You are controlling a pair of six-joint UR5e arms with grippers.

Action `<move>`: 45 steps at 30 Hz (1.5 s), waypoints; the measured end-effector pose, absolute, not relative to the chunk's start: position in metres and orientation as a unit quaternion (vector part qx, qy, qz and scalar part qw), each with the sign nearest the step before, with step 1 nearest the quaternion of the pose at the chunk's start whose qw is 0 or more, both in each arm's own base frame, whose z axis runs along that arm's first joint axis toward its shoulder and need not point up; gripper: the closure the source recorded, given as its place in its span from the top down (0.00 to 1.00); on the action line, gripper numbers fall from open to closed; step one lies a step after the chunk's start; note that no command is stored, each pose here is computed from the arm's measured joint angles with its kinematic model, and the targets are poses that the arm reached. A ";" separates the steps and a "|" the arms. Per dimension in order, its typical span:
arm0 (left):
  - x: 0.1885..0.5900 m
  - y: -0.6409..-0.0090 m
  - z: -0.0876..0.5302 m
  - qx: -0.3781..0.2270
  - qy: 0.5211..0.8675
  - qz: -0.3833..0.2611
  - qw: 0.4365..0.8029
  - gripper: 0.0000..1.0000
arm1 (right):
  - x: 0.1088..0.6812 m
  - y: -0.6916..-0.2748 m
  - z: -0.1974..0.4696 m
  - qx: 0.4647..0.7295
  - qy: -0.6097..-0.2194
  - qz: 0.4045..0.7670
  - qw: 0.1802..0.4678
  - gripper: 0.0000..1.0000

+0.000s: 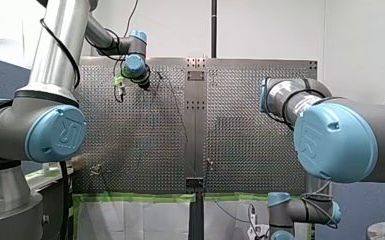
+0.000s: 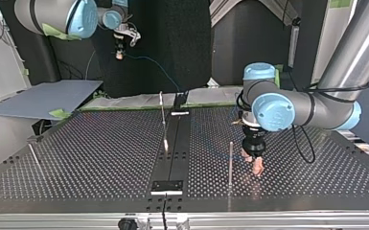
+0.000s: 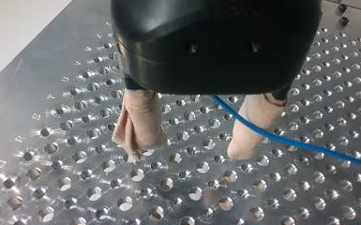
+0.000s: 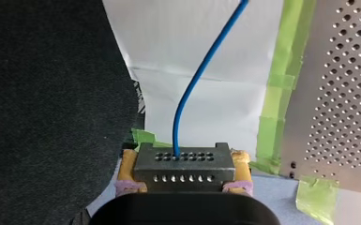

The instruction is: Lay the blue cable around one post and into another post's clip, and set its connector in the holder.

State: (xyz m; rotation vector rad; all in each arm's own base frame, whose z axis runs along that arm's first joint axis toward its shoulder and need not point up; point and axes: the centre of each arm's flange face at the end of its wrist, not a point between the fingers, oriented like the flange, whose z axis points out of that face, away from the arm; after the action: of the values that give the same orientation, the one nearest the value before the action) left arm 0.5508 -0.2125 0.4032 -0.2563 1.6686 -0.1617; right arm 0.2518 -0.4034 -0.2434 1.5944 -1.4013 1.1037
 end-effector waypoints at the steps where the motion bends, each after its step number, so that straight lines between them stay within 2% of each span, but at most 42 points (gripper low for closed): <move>1: 0.551 -0.212 0.403 -0.114 0.738 -0.072 0.662 1.00 | 0.252 -0.407 -0.239 0.618 -0.547 0.429 0.366 0.02; 8: 0.551 -0.212 0.403 -0.115 0.738 -0.073 0.661 1.00 | 0.252 -0.426 -0.212 0.600 -0.564 0.434 0.365 0.02; 14: 0.551 -0.212 0.403 -0.115 0.738 -0.073 0.661 1.00 | 0.256 -0.439 -0.189 0.597 -0.562 0.440 0.367 0.02; 21: 0.551 -0.212 0.403 -0.115 0.738 -0.073 0.661 1.00 | 0.263 -0.452 -0.163 0.592 -0.549 0.455 0.375 0.02; 29: 0.551 -0.212 0.403 -0.114 0.738 -0.072 0.661 1.00 | 0.269 -0.455 -0.130 0.590 -0.519 0.489 0.378 0.02; 34: 0.550 -0.213 0.403 -0.114 0.739 -0.072 0.661 1.00 | 0.273 -0.465 -0.107 0.577 -0.505 0.512 0.387 0.02; 45: 0.545 -0.217 0.401 -0.140 0.741 -0.090 0.651 1.00 | 0.276 -0.486 -0.059 0.556 -0.494 0.536 0.400 0.02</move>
State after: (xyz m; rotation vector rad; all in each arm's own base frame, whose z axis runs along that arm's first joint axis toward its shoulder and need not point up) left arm 0.5452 -0.2175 0.4011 -0.3177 1.6825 -0.2052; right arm 0.2764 -0.4860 -0.0591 1.4061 -1.2496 1.3555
